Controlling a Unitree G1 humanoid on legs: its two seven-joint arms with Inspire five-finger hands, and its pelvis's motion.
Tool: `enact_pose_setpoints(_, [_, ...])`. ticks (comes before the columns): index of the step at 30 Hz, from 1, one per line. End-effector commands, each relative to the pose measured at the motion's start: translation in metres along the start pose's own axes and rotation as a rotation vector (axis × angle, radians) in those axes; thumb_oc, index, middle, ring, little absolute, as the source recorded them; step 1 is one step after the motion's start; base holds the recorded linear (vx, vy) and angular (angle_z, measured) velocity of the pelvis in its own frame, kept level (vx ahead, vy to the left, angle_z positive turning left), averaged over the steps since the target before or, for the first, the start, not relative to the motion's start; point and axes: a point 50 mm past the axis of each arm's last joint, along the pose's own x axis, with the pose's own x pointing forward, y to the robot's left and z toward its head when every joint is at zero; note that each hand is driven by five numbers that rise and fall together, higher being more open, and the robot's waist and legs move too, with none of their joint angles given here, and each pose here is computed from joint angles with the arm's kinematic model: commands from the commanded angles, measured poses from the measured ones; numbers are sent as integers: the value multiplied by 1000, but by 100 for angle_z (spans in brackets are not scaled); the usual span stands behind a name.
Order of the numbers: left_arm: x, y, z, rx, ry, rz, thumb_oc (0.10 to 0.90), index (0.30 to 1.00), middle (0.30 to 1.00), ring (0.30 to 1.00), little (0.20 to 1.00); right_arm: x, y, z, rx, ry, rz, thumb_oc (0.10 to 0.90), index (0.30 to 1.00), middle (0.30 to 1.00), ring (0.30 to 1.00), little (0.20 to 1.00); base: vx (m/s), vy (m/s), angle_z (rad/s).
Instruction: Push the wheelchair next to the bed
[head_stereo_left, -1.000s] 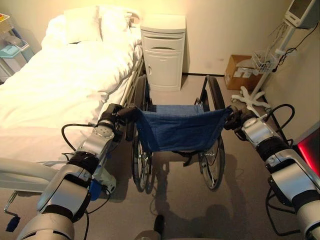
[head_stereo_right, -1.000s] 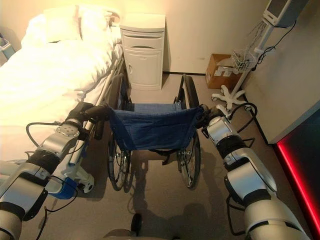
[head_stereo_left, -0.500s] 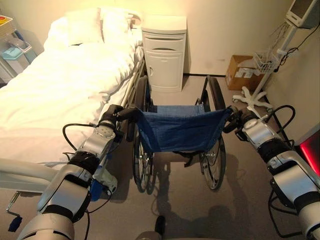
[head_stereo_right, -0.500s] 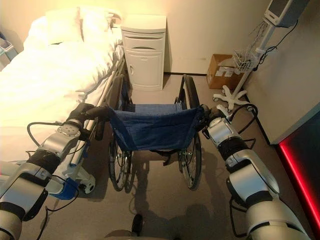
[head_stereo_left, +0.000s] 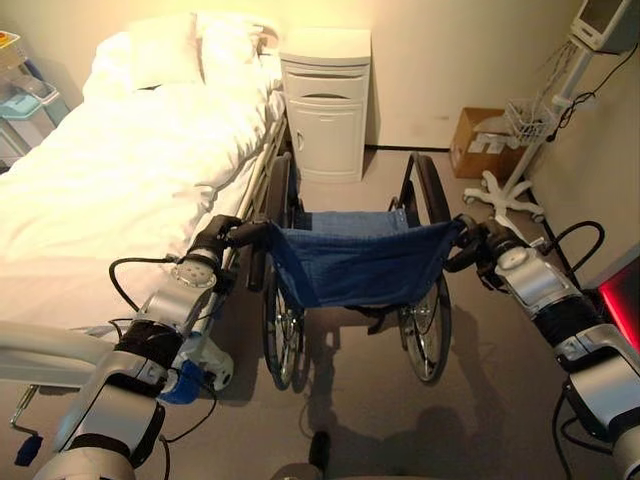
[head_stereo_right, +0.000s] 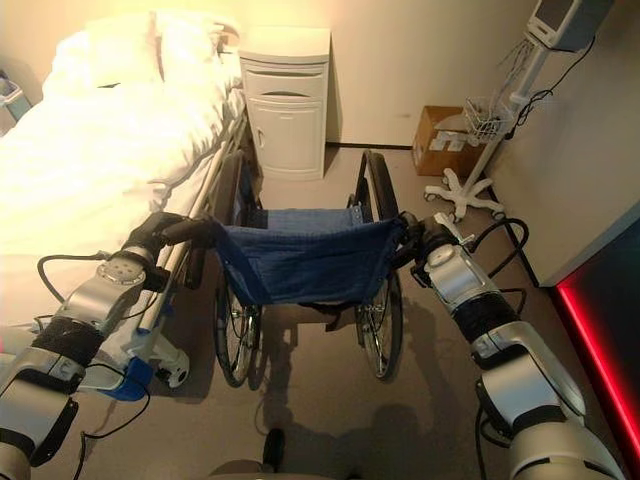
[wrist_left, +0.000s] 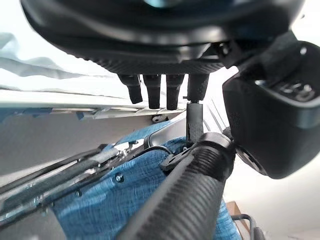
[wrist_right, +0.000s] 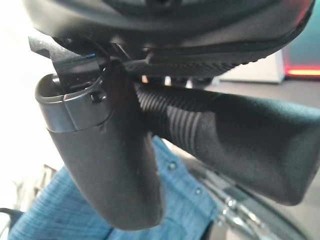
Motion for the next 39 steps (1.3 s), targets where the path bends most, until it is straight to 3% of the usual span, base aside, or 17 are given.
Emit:
enact_pose_setpoints(1, [-1,7,31,-148,-93,-88,800,900,900,900,900,-26,-11,74,112,-343,80,800,900,900,900,900,0,0,0])
enact_pose_setpoints(9, [6,2,28,-407,-45,-171,800,900,900,900,900,-16,2,71,571,-288,291,800,900,900,900,900,0,0,0])
enact_pose_setpoints(19, [7,14,29,-531,-93,-207,800,900,900,900,900,-19,8,76,985,-301,518,800,900,900,900,900,0,0,0])
enact_pose_setpoints(26, [5,15,32,-600,-143,-233,800,900,900,900,900,-15,-11,63,972,-286,463,800,900,900,900,900,0,0,0])
enact_pose_setpoints(39, [-3,41,22,-679,-241,-139,800,900,900,900,900,-13,-91,12,663,-217,154,800,900,900,900,900,0,0,0])
